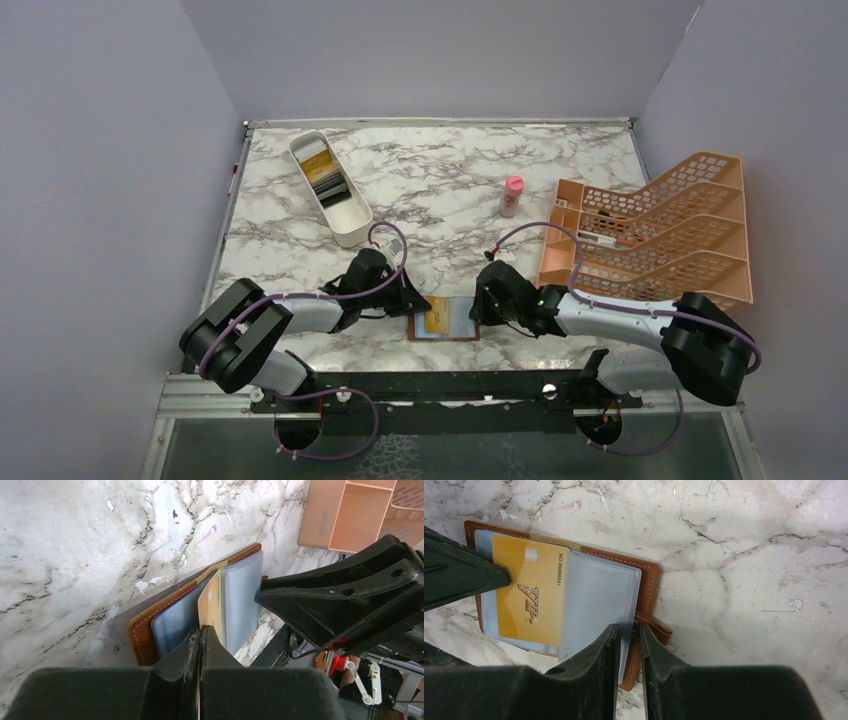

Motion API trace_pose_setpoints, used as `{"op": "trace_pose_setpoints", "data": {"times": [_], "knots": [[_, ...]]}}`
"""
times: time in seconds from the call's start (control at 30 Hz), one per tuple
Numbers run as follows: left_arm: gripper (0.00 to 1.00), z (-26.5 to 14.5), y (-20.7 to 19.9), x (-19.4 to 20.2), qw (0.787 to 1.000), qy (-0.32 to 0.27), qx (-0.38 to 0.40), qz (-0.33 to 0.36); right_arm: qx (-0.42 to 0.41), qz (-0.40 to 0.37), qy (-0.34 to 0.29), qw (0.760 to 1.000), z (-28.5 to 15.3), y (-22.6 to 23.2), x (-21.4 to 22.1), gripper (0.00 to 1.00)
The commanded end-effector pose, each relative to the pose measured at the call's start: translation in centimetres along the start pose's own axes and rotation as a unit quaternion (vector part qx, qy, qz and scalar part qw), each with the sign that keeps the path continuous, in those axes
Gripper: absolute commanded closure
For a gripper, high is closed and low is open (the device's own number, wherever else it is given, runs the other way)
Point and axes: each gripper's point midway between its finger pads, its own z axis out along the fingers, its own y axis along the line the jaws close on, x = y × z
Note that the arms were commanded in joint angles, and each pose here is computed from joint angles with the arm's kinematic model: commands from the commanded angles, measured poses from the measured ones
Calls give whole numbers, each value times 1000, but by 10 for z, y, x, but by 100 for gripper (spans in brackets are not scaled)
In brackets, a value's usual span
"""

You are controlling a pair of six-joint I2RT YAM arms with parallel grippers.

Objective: Put the credit cards into the card holder
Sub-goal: Insert the credit card into the card holder.

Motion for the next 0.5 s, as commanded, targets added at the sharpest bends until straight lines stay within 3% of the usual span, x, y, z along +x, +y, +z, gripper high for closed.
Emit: {"op": "trace_pose_setpoints", "data": {"times": [0.0, 0.47], "knots": [[100, 4, 12, 6, 1000, -1, -20, 10, 3, 7, 17, 1000, 3, -6, 11, 75], [100, 5, -18, 13, 996, 49, 41, 58, 40, 1, 3, 999, -1, -20, 6, 75]]}}
